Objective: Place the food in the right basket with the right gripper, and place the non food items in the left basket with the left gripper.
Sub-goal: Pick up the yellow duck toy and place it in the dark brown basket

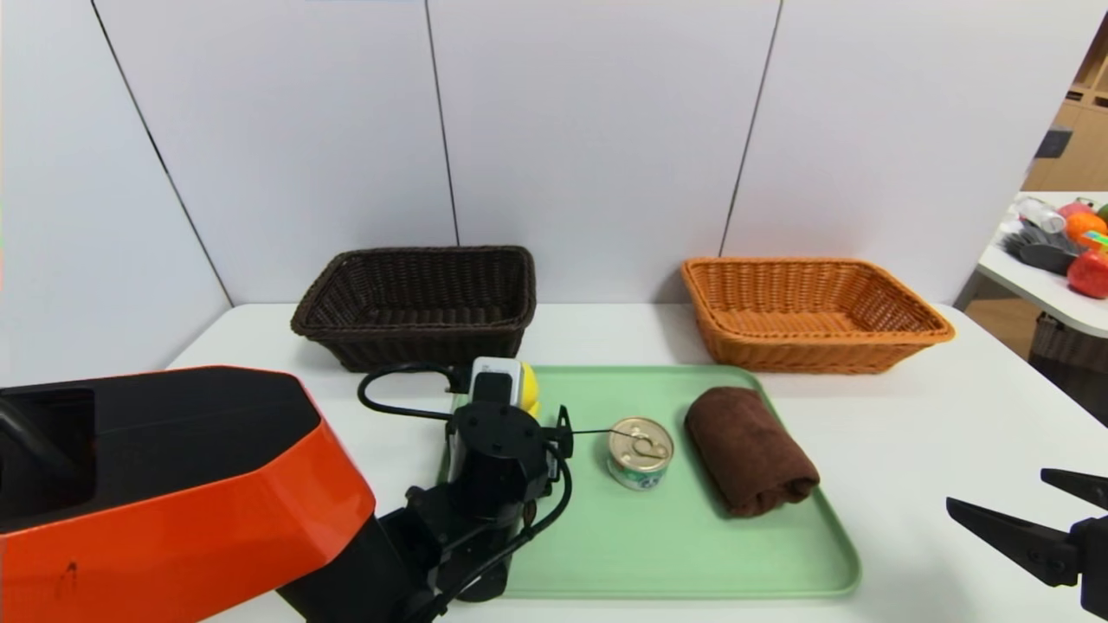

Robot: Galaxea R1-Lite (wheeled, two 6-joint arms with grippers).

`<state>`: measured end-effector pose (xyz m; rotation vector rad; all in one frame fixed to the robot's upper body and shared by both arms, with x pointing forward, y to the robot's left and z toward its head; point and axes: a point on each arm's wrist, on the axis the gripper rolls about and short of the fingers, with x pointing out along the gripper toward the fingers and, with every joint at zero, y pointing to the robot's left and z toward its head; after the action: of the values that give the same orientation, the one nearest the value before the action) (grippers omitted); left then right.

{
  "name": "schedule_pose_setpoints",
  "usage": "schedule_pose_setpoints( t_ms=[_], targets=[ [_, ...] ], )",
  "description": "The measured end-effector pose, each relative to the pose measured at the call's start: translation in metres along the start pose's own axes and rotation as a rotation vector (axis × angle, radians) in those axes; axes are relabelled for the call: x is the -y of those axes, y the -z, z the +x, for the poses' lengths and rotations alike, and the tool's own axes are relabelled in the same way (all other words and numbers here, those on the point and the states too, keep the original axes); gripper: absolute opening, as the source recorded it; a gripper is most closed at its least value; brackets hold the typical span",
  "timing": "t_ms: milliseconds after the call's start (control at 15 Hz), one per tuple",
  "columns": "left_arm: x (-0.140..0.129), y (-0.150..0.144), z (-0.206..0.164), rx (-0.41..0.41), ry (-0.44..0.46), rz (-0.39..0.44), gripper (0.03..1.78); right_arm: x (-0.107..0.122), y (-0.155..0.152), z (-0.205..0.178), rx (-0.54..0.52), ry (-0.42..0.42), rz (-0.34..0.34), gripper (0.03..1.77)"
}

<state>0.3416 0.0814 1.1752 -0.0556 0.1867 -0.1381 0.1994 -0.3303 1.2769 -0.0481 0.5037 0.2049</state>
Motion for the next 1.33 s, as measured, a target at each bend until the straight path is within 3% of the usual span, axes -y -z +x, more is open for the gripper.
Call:
schedule_pose_setpoints(
  t_ms=[667, 867, 1000, 1133, 1333],
  targets=[
    [0.0032, -0.0010, 0.0041, 0.007, 0.016, 0.016, 1.66, -0.0002, -0.0002, 0.0004, 0.000, -0.008, -0.001, 1.70],
    [0.0042, 0.0001, 0.0056, 0.008, 0.017, 0.015, 1.14, -0.0002, -0.0002, 0.0005, 0.000, -0.010, -0.001, 1.70],
    [0.0047, 0.0009, 0.0064, 0.007, 0.016, 0.016, 0.91, -0.0002, -0.0003, 0.0004, 0.000, -0.009, -0.001, 1.70],
    [0.0050, 0.0003, 0.0065, 0.012, 0.016, 0.013, 0.81, -0.0002, -0.0002, 0.0004, 0.000, -0.008, -0.001, 1.70],
    [0.0046, 0.0007, 0.0063, 0.010, 0.015, 0.015, 0.81, -0.0001, -0.0006, 0.0008, 0.000, -0.009, 0.000, 1.70]
  ],
)
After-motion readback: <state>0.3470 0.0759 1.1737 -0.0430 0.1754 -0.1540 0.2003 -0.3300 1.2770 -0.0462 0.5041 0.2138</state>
